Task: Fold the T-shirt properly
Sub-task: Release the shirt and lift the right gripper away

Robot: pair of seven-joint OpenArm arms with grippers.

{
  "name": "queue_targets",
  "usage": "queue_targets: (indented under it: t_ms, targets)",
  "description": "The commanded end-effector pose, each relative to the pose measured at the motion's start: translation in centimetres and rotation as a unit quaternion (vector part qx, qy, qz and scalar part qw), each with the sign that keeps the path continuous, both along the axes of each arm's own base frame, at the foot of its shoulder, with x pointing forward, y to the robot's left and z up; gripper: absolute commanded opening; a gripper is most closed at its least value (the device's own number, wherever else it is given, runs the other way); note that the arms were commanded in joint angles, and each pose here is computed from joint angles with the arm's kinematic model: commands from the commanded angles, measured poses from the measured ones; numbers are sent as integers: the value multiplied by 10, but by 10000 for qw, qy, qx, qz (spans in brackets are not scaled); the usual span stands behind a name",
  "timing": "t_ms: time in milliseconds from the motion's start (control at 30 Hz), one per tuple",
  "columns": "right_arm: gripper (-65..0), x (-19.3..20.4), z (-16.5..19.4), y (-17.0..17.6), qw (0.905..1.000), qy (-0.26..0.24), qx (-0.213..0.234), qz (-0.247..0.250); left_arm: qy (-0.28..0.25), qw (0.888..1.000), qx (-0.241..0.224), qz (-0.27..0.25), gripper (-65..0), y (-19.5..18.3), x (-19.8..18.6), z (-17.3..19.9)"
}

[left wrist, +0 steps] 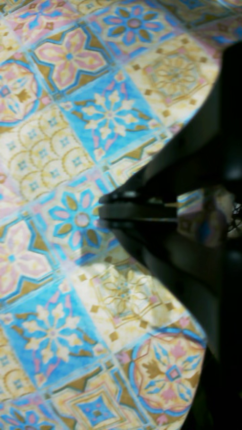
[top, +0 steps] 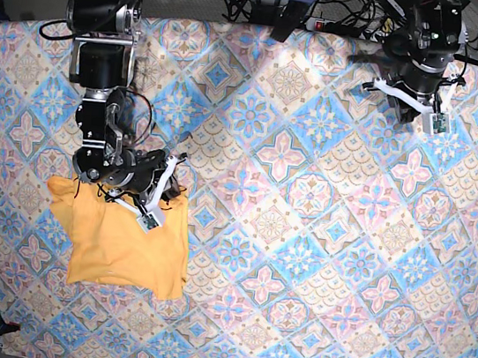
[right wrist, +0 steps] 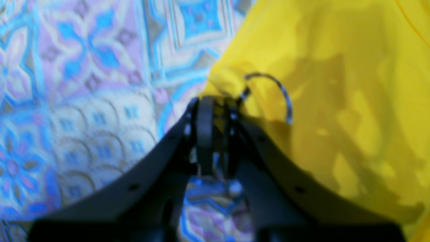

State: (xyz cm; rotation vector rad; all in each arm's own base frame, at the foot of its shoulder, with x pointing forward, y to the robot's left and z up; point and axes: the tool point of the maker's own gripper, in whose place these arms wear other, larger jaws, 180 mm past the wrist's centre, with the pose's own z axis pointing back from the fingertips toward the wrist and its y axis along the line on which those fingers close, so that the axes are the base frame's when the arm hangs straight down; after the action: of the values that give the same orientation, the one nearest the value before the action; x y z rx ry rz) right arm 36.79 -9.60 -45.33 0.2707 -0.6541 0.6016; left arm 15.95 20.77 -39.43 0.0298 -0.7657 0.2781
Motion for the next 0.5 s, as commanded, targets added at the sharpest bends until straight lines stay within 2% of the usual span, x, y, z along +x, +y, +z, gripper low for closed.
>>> queue_targets:
  t_ms: [0, 267, 400, 467]
  targets:
    - [-594, 1, 11, -7, 9997, -224, 21, -23, -169, 9998, 83, -17, -650, 3, 3, 10]
    - [-594, -71, 23, -16, 9978, -351, -503, 243, 235, 9997, 16, -5, -650, 1, -36, 4]
    - [-595, -109, 30, -44, 9972, -348, -652, -116, 486, 9983, -300, 83, -650, -5, -61, -1]
    - [-595, -127, 31, -59, 9963, -293, -745, -302, 617, 9977, -295, 36, -650, -3, -71, -3]
